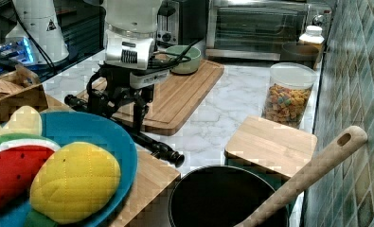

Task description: Open the drawer.

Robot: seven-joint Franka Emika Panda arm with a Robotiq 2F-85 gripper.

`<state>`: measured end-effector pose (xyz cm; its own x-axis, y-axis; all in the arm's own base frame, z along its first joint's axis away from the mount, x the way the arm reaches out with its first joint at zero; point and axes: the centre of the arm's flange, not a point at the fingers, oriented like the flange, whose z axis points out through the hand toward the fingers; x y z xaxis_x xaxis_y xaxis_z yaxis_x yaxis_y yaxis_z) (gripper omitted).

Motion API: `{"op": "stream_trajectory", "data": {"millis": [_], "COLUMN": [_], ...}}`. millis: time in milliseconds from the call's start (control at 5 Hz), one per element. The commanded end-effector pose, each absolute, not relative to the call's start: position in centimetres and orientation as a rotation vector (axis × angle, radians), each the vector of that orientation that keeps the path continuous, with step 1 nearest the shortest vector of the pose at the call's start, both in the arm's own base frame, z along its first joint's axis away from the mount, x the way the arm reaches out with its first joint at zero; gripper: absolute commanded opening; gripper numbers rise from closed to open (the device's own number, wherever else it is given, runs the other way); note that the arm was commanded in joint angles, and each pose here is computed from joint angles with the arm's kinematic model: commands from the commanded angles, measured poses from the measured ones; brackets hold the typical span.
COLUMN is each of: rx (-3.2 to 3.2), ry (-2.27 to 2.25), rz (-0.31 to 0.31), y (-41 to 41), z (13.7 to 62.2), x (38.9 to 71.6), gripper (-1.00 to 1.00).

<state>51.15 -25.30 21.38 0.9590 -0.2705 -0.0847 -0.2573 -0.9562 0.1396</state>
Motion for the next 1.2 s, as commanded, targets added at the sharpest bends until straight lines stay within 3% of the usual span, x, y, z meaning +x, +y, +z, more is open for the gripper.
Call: {"op": "stream_trajectory", "data": {"millis": [200,800,1000,1200], "rx": [3.069,3.110,3.120,3.121], "ry": [-0.238,-0.219,-0.273,-0.330], "rz": [0.036,-0.031,0.052,0.080], "y": [-10.3,-1.9,0.8,2.9], "z": [26.7,28.0,28.1,28.2], "x": [56.3,57.6,57.0,56.9], "gripper": [1.00,1.00,1.00,1.00]}}
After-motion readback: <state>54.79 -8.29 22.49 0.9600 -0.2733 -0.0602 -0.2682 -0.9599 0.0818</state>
